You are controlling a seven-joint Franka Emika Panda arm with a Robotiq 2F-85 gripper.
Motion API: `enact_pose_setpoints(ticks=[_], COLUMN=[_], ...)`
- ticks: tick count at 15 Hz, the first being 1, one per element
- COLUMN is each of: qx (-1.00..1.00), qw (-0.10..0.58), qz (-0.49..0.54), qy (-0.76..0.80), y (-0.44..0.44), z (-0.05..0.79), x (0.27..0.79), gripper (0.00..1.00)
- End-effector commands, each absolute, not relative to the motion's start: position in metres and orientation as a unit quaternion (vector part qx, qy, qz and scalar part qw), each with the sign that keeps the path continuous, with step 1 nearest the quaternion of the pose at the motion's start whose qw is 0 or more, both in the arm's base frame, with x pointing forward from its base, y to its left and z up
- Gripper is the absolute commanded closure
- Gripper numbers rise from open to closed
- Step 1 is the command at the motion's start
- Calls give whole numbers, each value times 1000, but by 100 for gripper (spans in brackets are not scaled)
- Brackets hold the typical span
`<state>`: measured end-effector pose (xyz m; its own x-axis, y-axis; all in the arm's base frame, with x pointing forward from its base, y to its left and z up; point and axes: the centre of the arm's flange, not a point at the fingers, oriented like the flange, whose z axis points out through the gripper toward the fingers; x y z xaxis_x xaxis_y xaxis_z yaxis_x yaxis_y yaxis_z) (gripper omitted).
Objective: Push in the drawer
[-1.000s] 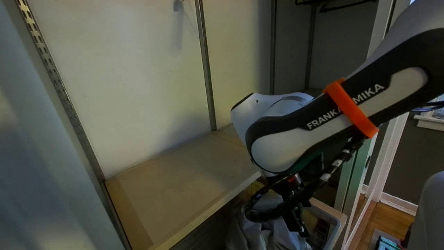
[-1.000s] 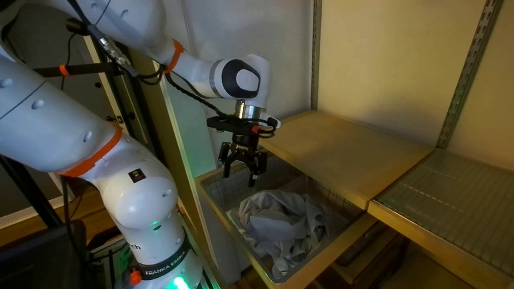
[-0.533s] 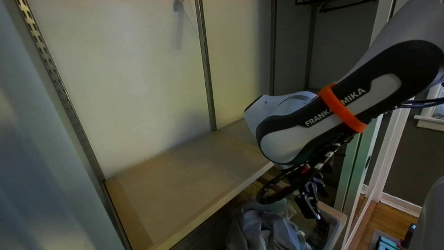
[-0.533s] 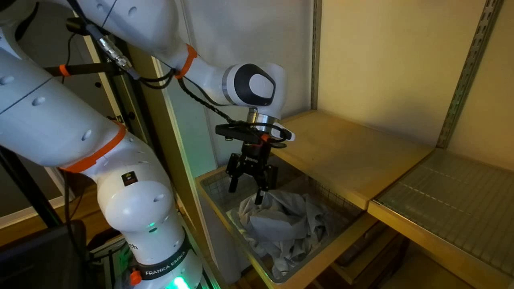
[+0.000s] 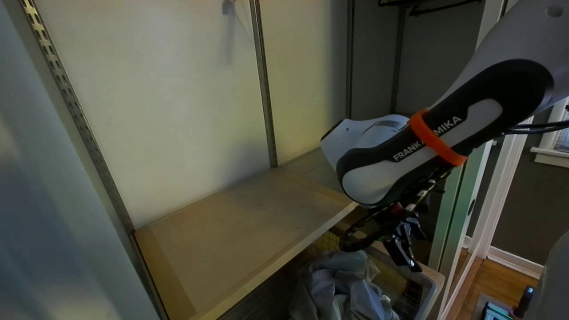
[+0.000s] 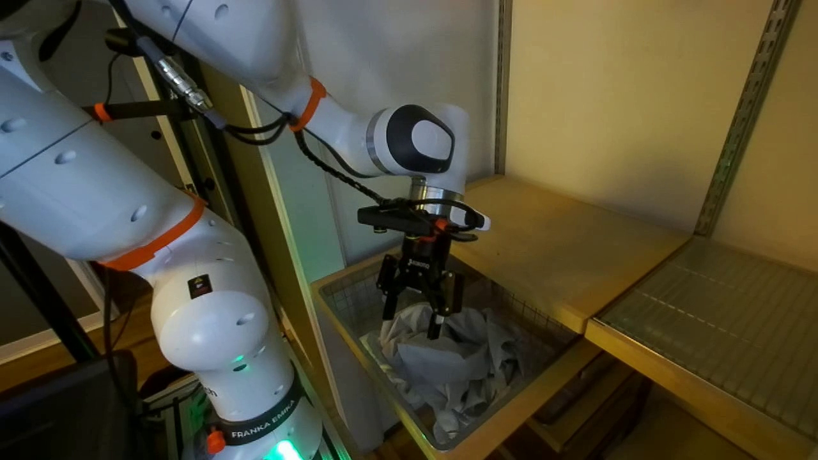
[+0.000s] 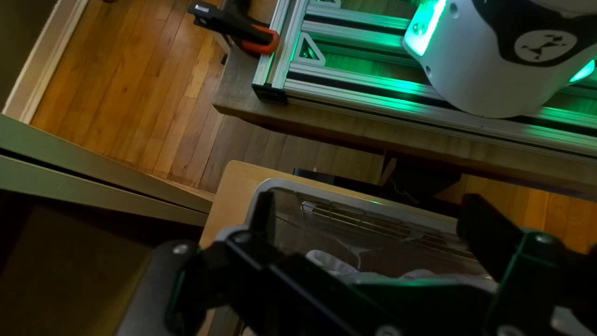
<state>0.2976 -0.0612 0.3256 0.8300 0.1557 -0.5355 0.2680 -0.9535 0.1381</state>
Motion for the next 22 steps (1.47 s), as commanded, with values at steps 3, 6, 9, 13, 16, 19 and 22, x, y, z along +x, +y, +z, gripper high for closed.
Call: enact_pose_setpoints(ticks=[3,6,9,13,16,19,22], qx=[951,956,959,957,955,947,937], qw=[105,102,86,74,62,22,10], qz=[-271,-258,-260,-276,-287,-312,-337], qy=[110,98,78,47,48,70,87], y=[-61,-71,-98,-133,-148,-152,-154], z=[325,314,298,280,265,247,226], x=[298,299,292,278,267,255,243], gripper=[0,0,0,0,0,0,0])
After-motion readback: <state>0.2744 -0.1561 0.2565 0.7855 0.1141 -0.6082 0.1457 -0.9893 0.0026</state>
